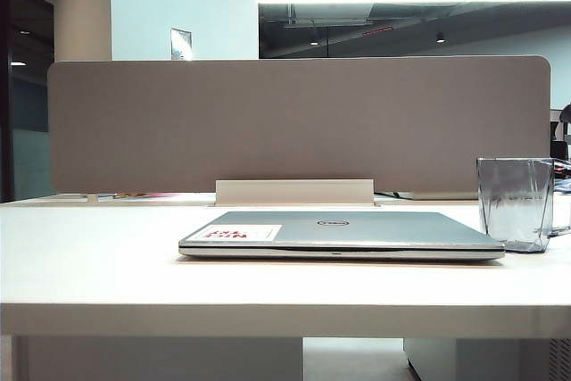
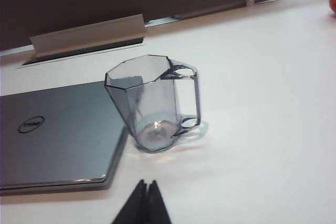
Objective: Pick up the water cup and place it on the right side of the laptop.
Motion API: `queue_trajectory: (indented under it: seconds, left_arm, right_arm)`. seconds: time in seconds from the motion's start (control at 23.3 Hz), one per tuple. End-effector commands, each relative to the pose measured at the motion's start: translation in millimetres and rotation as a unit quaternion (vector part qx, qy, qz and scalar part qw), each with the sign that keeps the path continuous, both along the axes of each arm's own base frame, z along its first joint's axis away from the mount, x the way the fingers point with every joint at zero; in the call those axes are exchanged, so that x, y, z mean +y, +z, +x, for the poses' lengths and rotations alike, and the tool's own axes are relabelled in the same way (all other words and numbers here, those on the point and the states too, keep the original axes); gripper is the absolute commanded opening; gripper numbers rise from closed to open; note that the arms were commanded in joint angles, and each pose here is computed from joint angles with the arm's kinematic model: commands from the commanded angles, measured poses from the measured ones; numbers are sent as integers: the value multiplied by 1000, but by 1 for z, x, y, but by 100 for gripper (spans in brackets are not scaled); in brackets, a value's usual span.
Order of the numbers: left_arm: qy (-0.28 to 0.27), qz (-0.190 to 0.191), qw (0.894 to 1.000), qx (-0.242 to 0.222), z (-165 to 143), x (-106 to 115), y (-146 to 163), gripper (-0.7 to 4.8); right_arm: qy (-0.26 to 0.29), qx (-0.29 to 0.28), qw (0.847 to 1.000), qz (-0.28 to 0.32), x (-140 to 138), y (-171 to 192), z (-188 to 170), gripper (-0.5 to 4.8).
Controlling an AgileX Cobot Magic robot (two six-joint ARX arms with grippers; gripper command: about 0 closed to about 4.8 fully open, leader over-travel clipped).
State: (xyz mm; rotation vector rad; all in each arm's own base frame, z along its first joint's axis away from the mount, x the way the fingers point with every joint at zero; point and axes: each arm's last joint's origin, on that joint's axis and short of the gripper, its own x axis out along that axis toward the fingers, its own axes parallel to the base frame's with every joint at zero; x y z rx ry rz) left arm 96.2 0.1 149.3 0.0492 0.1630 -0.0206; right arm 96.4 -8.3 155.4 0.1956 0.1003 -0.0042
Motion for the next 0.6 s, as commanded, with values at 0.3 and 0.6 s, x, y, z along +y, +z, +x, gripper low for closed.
queue_trajectory:
  seconds: [0.3, 0.6]
  left_arm:
    - [1, 3, 995, -97, 1, 0, 19, -6]
    - [-2, 1, 990, -141, 1, 0, 28, -6]
  right_arm:
    - [-49, -19, 998, -23, -3, 2, 0, -8]
    - [-13, -39, 999, -23, -1, 6, 1, -9]
